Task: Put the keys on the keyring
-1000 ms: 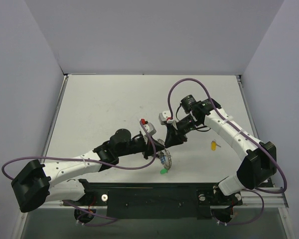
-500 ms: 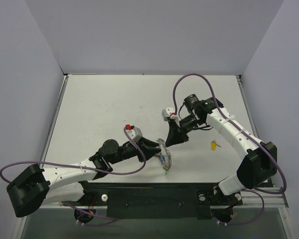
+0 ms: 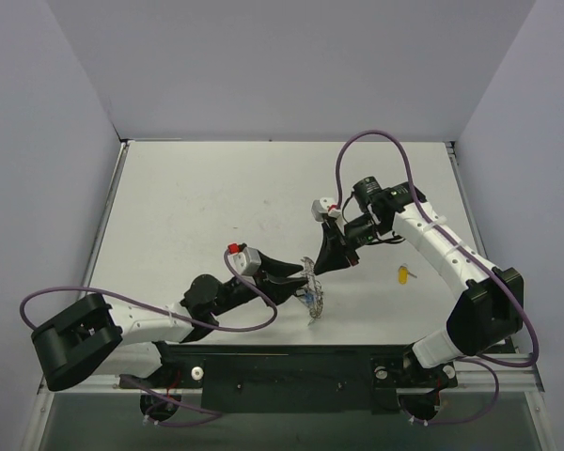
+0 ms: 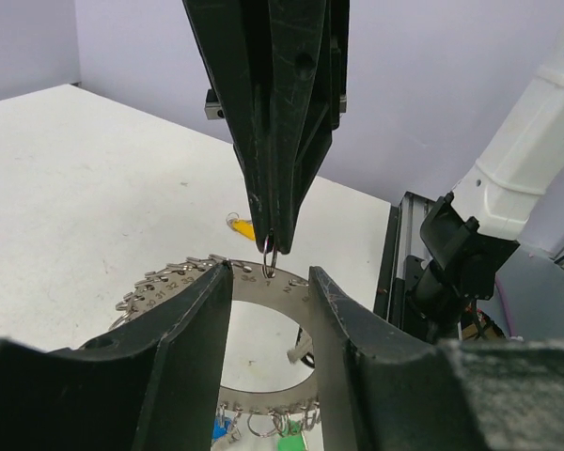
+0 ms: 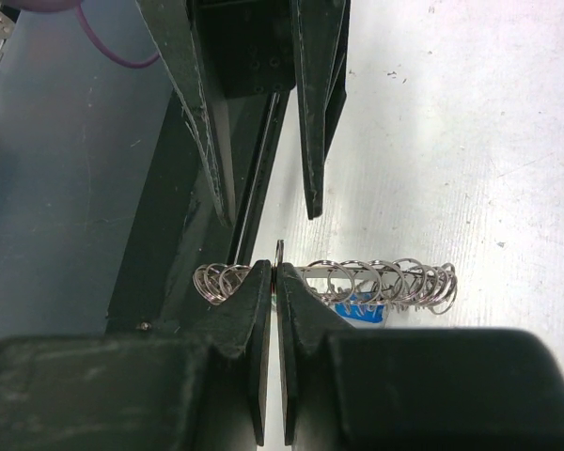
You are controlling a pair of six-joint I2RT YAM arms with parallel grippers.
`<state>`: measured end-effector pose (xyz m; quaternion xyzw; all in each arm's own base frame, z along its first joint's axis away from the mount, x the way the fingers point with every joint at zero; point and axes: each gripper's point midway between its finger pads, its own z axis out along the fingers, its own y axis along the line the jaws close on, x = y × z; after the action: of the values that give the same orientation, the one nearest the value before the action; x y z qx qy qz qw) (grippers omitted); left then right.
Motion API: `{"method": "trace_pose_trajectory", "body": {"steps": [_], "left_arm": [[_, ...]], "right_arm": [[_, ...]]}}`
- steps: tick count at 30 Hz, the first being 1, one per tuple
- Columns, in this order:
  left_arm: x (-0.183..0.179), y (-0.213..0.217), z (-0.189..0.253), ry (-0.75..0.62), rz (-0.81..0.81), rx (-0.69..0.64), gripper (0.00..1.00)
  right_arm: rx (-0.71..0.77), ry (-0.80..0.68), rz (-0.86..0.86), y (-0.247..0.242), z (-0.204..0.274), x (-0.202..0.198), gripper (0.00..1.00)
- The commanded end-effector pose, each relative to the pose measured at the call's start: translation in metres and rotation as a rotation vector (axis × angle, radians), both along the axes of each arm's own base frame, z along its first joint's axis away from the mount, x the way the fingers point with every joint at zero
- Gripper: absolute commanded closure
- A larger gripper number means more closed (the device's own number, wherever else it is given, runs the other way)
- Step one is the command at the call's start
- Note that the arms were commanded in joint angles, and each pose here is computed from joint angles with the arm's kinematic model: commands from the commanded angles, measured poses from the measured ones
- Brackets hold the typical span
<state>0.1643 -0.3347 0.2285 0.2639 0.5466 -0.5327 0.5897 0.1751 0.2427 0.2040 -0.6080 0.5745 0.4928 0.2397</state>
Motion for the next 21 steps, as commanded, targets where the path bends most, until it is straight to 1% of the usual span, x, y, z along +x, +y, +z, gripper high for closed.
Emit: {"method": "trace_pose_trajectory", "body": {"steps": [1,6,9,10,21], "left_arm": [[0.001,-0.004,0.035,-0.097,0.001,-0.102,0.53],[0.004,-0.009,0.030,-0.091,0.002,-0.094,0.53],[0.005,-0.012,0.034,-0.092,-0.006,-0.101,0.56],[0.004,-0.015,0.033,-0.091,-0.018,-0.096,0.58],[0.002,-0.024,0.031,-0.085,-0.059,-0.095,0.66]], "right_arm": [[0.089,0.063,0.002,0.001,0.018,-0.011,1.00],[0.101,0.069,-0.003,0.000,0.020,-0.011,1.00],[0.102,0.075,0.000,0.000,0.020,-0.012,1.00],[0.103,0.072,0.002,0.000,0.020,-0.012,1.00],[0.112,0.070,0.009,-0.001,0.022,-0.014,1.00]]}}
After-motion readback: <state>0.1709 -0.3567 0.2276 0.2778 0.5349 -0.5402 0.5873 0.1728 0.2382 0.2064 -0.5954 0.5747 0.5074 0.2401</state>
